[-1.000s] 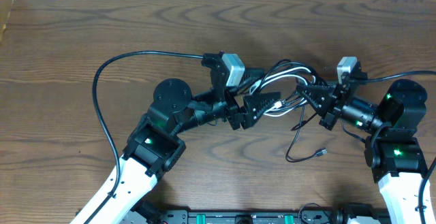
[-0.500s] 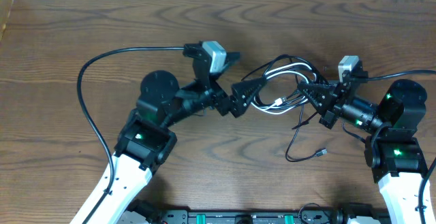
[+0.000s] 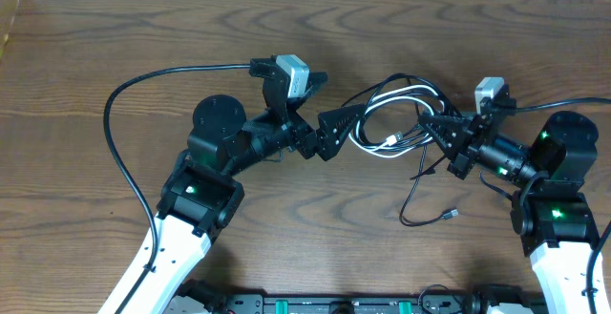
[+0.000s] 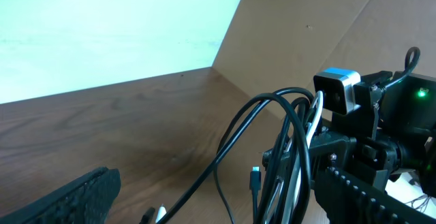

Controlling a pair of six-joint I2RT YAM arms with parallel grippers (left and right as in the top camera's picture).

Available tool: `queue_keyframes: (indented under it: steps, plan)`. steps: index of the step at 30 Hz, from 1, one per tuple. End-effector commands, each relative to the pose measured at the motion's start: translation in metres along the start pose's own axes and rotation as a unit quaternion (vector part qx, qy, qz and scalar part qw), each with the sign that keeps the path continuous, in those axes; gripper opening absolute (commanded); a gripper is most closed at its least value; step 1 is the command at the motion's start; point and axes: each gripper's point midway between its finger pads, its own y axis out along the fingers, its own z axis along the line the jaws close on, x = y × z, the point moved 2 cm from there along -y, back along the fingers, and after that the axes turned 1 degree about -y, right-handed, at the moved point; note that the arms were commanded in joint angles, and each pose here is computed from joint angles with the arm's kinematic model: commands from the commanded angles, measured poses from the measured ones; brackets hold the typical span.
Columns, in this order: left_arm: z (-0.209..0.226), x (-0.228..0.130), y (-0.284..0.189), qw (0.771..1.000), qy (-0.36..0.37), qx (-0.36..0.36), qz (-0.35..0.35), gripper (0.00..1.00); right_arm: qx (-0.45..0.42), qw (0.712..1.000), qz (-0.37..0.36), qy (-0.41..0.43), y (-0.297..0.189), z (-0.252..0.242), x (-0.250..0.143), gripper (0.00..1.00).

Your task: Untangle cables

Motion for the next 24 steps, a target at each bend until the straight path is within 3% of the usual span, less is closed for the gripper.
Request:
queue_keyframes:
  steps: [1, 24]
  plan:
    - [0.002, -0.001, -0.001, 1.0, 0.0, 0.006, 0.001, 0.94, 0.002, 1.0, -0.004, -0.004, 0.001, 0.003, 0.006, 0.01]
    - [0.0, -0.011, -0.001, 1.0, -0.013, -0.006, 0.024, 0.93, -0.023, 1.0, -0.008, -0.002, 0.001, -0.004, 0.007, 0.01]
